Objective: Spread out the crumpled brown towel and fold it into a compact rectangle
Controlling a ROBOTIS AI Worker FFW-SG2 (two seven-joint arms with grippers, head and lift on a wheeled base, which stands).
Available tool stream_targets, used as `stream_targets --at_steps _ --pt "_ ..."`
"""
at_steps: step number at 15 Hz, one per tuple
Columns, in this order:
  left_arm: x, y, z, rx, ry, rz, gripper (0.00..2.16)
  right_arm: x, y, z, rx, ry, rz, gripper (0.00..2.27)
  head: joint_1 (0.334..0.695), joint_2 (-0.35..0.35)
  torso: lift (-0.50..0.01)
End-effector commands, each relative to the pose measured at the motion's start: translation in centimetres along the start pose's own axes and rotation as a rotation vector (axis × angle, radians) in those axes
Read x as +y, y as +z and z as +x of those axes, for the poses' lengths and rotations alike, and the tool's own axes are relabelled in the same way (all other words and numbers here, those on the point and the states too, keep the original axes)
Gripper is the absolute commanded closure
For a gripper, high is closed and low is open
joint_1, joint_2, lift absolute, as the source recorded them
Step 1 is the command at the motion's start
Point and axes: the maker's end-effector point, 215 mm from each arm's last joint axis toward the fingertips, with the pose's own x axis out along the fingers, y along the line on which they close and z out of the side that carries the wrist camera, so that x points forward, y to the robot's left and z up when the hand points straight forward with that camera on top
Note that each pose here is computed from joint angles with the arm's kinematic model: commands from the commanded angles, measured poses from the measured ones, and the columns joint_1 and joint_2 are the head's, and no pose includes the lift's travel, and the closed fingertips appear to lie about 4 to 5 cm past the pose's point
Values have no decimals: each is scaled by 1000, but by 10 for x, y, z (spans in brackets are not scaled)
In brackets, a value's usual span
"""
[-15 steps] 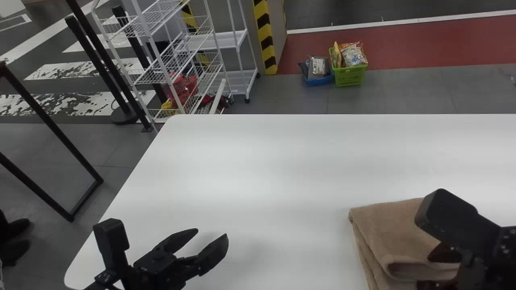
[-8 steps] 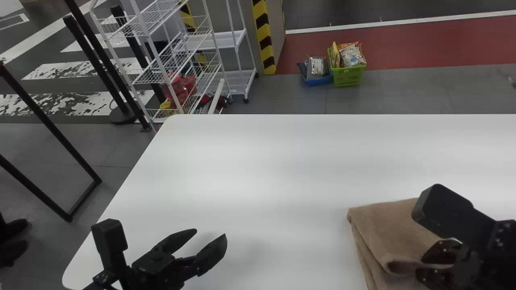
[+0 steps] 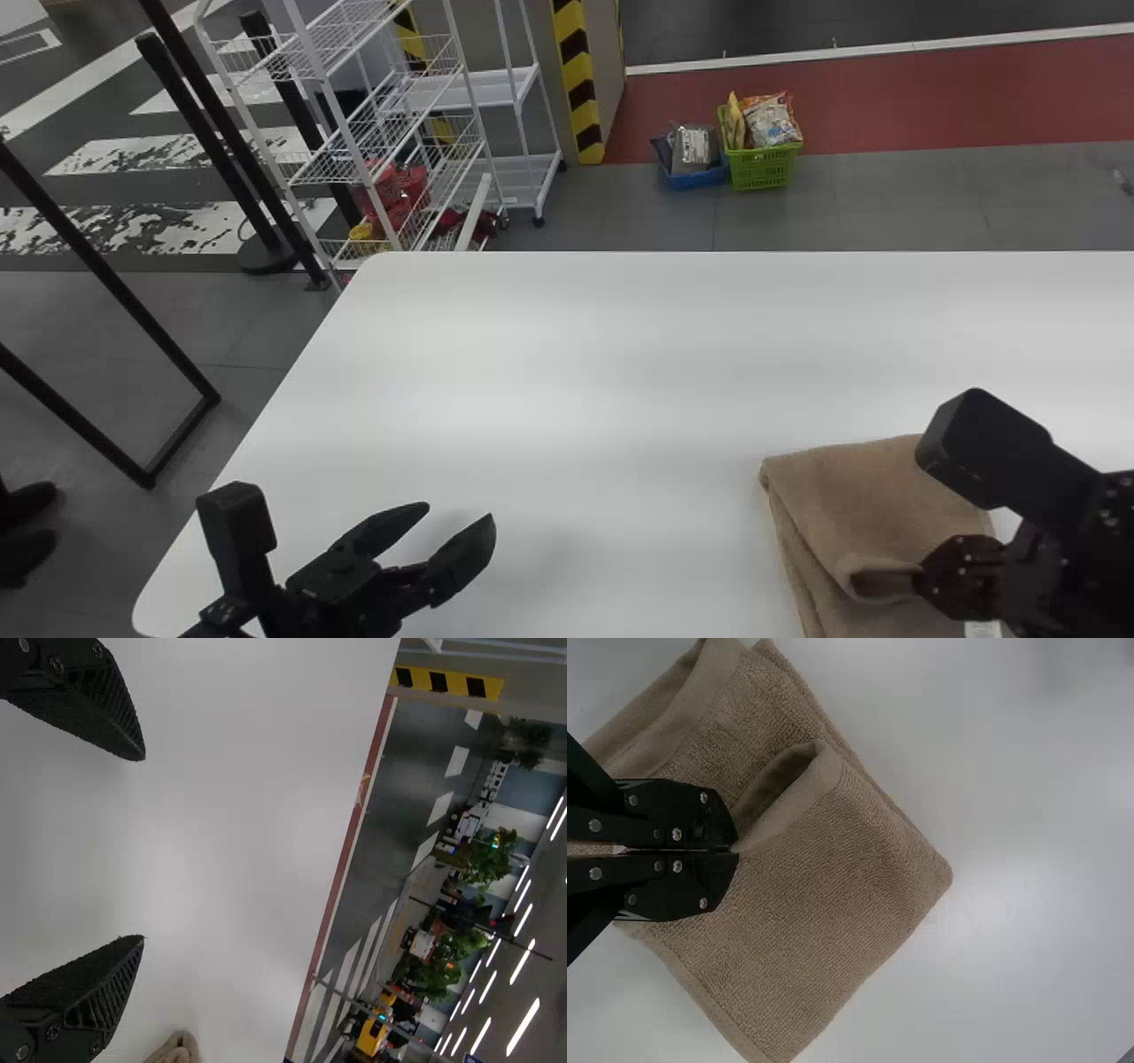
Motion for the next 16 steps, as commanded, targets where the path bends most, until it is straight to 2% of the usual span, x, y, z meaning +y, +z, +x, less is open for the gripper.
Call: stream_targets --at_steps 1,5,16 --pt "0 0 0 -1 0 -3 83 1 1 0 -2 5 -4 1116 695 279 -127" --pt "0 0 0 -1 0 -3 83 -4 8 -10 -44 10 22 1116 695 278 -127" --pt "-3 3 0 -5 -2 6 83 19 2 -47 -85 -9 -23 1116 695 284 -127"
